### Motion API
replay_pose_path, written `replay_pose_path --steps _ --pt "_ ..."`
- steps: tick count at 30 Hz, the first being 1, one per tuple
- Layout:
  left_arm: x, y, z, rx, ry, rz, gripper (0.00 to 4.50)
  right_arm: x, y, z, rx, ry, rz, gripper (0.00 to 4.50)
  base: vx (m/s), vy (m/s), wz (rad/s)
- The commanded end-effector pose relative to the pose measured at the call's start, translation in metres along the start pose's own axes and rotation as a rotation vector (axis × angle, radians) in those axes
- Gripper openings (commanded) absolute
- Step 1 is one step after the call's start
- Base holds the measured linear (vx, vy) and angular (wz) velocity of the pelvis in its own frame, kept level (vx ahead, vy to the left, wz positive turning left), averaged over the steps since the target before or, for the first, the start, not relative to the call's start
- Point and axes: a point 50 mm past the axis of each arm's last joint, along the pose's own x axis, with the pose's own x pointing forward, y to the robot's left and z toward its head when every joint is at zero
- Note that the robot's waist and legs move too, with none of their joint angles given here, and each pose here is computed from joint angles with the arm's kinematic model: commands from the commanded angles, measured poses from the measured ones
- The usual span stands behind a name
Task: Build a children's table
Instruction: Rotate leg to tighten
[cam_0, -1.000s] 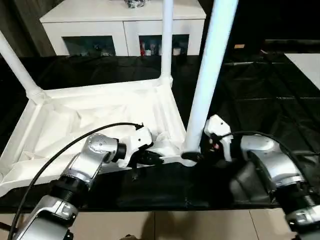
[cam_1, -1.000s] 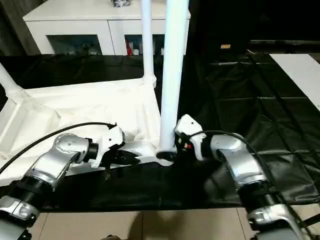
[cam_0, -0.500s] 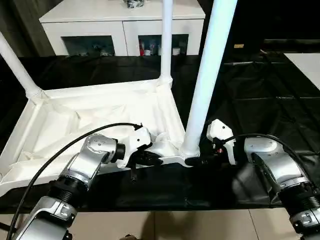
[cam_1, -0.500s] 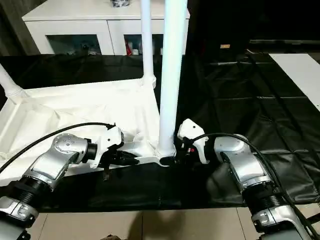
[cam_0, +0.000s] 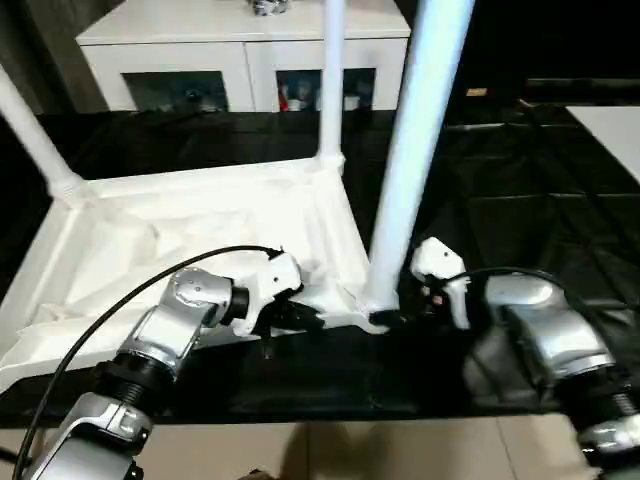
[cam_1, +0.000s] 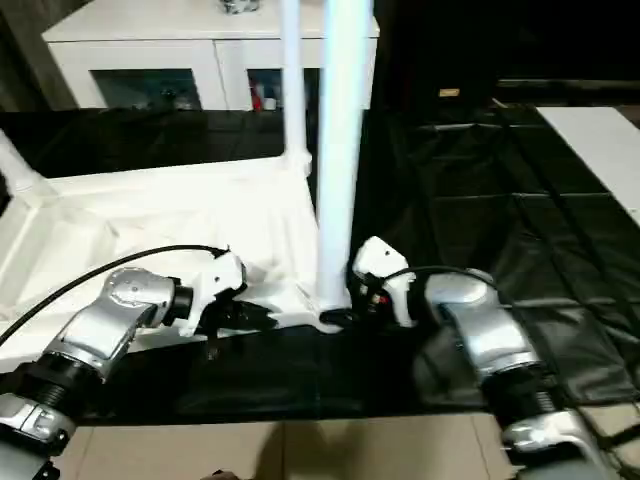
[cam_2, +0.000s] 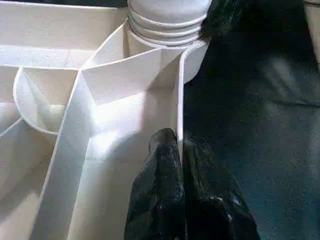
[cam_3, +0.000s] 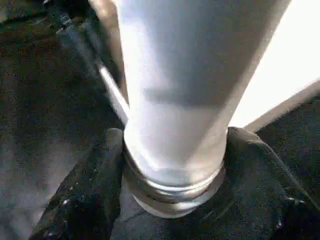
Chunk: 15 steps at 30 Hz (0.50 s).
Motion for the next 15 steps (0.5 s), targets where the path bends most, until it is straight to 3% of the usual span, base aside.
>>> replay_pose_path --steps 1,7,15 --pt "0.016 0.004 0.011 -0.021 -0.056 0.064 0.0 0.01 -0.012 0.005 0.028 -0.017 -0.197 2.67 0.0 0.0 0.0" --pt "0.038 0.021 0.021 -0.091 -0.033 0.31 0.0 0.031 -0.018 0.011 0.149 -0.036 -0.486 2.66 0.0 0.0 0.0" --pt "0.063 0.029 0.038 -0.146 -0.021 0.502 0.0 0.057 -0.016 0.017 0.138 0.028 -0.704 2.66 0.0 0.0 0.0"
